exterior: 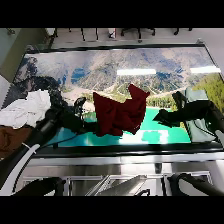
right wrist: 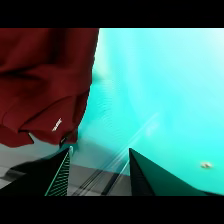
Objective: Fold the shirts.
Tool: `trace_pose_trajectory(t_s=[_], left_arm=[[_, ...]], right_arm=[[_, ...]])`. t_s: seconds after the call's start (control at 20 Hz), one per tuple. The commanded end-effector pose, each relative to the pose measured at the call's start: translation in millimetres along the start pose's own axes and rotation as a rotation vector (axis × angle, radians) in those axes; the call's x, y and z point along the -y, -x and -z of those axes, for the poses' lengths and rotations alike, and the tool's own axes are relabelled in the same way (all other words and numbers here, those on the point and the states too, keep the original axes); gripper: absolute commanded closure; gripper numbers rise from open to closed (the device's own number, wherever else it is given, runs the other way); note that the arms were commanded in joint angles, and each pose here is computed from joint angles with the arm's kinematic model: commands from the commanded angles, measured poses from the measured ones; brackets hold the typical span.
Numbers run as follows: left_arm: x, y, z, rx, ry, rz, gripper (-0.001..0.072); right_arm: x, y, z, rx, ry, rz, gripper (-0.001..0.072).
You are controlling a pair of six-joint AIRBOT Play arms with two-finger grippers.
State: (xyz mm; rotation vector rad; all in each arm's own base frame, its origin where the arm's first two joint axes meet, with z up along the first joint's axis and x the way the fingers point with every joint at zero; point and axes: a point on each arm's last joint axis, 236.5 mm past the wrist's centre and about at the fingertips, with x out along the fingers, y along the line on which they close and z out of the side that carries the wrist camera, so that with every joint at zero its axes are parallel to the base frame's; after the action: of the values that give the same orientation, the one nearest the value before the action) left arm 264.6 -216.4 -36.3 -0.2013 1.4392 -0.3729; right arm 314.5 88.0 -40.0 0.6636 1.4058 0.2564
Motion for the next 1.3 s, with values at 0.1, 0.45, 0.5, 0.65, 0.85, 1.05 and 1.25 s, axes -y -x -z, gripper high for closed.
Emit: trace_pose_trajectory(t_s=[0.1, 0.45, 0.5, 0.65, 0.85, 1.05, 1.25], left_arm=[[10.4, -50.8, -10.7, 0.202, 0.110, 0.117, 0.0013], [13.5, -59.4, -51.0, 0.193, 0.103, 0.091, 0.0693], [12.0, -56.2, -55.4, 0.203, 0.100, 0.088, 0.0689], [5.5, -32.7, -65.7, 0.235, 0.082, 0.076, 0.0690], [-6.0, 70.9, -103.2, 0.395, 0.019, 0.059, 0.0691], [18.4, 245.8, -129.0, 0.717, -0.047, 0.115, 0.0691], [47.8, 375.2, -93.3, 0.892, -0.187, 0.104, 0.0690]], right_arm=[[0.4, -74.0, -1.7, -0.093, -0.076, -0.057, 0.0155], [-44.8, -98.9, -55.4, -0.001, -0.018, -0.092, 0.0213], [-50.0, -99.2, -62.1, 0.003, -0.007, -0.098, 0.0368], [-61.6, -95.6, -71.8, -0.008, 0.032, -0.113, 0.0692], [-102.2, -16.8, -99.8, 0.026, 0.135, -0.203, 0.0693], [-201.9, 165.6, -121.1, 0.373, 0.411, -0.290, 0.0693], [-294.3, 345.7, -55.6, 0.792, 0.721, -0.315, 0.0694]])
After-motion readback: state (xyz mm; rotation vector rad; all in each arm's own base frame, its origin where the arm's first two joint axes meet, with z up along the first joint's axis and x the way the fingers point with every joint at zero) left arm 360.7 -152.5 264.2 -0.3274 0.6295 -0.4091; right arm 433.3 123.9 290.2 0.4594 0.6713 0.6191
